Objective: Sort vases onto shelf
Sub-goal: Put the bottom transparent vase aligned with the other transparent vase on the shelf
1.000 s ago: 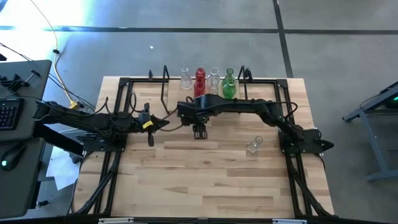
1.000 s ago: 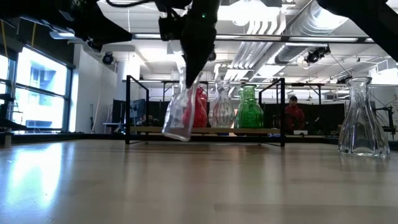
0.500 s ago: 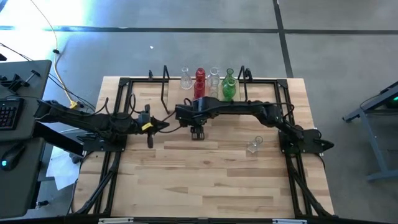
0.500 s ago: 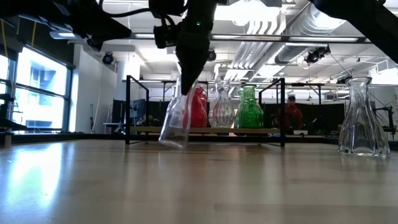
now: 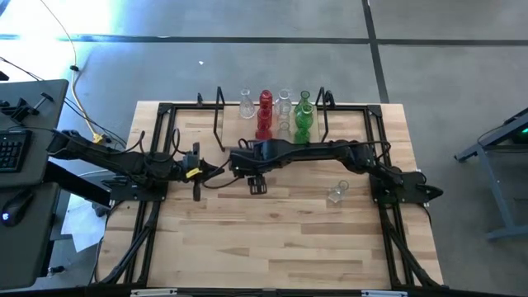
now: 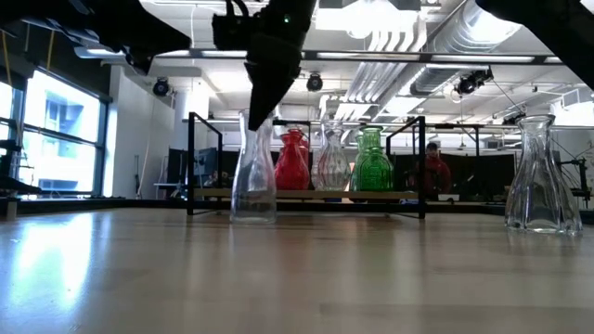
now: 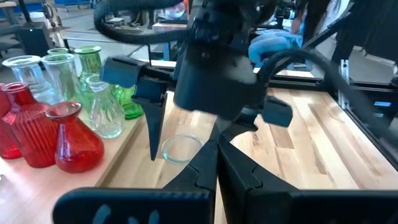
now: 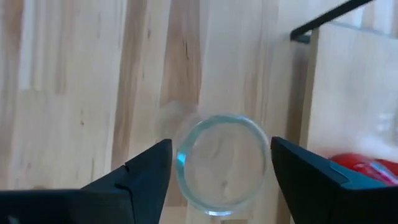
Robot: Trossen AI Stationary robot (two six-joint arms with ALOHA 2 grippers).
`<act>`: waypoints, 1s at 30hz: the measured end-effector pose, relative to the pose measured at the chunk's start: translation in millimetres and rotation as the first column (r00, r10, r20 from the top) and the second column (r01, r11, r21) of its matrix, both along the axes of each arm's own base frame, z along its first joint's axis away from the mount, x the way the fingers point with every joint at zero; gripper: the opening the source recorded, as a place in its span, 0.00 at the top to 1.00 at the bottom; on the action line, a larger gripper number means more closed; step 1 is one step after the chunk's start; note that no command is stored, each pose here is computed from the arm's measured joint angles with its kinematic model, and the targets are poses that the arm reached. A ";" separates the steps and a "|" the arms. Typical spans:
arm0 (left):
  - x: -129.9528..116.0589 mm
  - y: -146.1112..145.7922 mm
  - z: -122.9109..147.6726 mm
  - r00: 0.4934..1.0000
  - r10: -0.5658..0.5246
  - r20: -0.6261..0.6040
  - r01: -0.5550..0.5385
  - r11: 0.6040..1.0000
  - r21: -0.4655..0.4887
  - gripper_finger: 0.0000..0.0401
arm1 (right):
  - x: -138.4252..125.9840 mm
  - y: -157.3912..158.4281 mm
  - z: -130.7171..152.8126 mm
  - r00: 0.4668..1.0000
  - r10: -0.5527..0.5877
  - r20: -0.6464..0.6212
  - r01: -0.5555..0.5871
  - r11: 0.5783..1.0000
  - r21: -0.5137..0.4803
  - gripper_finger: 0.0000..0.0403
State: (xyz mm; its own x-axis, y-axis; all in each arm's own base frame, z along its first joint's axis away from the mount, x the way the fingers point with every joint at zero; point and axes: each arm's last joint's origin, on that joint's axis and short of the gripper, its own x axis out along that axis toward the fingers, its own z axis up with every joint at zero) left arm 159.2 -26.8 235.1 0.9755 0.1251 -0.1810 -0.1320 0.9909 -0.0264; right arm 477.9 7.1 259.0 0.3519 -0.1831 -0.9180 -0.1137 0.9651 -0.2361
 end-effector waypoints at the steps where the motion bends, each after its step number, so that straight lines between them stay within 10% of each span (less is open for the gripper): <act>1: -0.1 -0.7 0.0 1.000 -0.004 0.000 0.004 1.000 0.000 1.00 | -0.3 2.3 3.8 1.000 0.003 0.006 -0.003 1.000 -0.005 0.37; 13: -1.2 -7.2 -0.2 0.999 -0.044 -0.001 0.044 0.999 0.000 1.00 | -30.5 23.9 48.5 0.997 -0.072 -0.005 0.071 0.985 -0.155 0.40; 30: -5.2 -19.3 -0.1 0.998 -0.064 0.000 0.064 0.997 0.033 1.00 | -33.7 98.5 -19.3 0.989 0.096 0.112 -0.086 0.992 -0.089 0.98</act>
